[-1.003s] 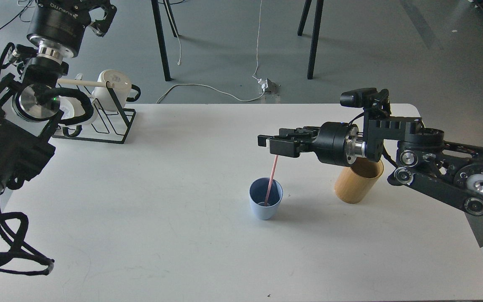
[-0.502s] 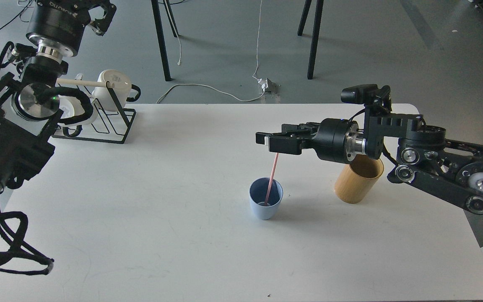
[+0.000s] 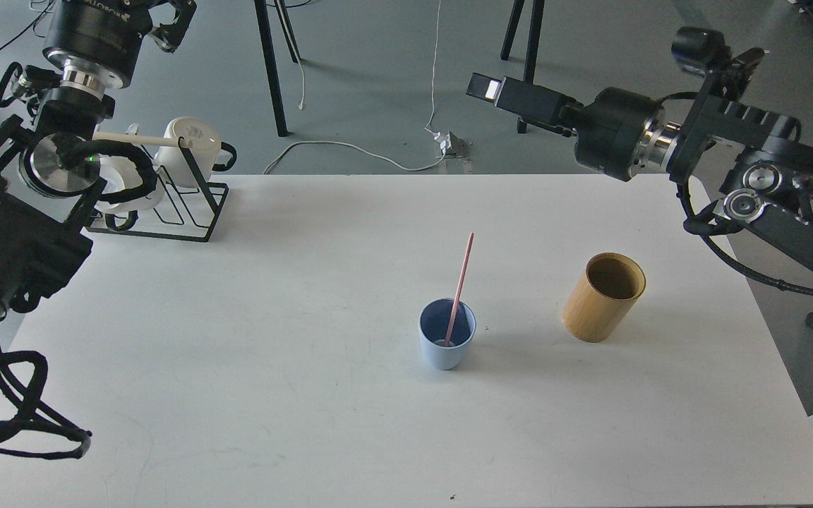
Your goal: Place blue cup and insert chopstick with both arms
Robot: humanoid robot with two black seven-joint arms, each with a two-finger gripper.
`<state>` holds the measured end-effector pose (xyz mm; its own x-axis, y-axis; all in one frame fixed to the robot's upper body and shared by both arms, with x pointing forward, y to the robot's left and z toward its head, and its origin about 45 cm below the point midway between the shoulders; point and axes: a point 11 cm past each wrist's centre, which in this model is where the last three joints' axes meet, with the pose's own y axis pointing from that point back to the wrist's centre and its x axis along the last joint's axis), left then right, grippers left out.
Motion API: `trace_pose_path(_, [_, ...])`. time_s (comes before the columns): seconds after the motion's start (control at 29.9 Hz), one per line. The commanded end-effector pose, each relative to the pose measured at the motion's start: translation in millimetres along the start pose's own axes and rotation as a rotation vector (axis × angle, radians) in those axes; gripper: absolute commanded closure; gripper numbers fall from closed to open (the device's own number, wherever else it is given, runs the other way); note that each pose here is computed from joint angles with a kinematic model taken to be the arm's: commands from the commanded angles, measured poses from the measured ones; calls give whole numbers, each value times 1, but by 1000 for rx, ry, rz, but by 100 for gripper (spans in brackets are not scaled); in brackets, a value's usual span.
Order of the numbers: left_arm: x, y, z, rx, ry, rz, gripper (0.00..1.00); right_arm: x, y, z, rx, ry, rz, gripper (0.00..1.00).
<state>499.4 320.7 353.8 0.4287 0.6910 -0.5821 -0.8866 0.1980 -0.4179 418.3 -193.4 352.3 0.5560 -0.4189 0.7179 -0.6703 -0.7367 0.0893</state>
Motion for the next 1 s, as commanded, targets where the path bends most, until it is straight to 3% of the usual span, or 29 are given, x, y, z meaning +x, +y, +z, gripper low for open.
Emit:
trace_pose_path(0.0, [-2, -1, -2, 1, 5, -3, 0, 32, 6, 10, 17, -176, 133, 1])
trace_pose_path(0.4, [-5, -3, -9, 17, 14, -9, 0, 82, 33, 44, 161, -726, 479, 1])
trace_pose_path(0.6, [-3, -3, -6, 0, 43, 4, 0, 86, 37, 82, 251, -1142, 623, 1])
trace_pose_path(0.8, [0, -1, -8, -14, 82, 23, 0, 83, 41, 111, 412, -1403, 672, 1])
trace_pose_path(0.97, [-2, 0, -16, -7, 99, 24, 0, 73, 52, 142, 462, -1507, 745, 1])
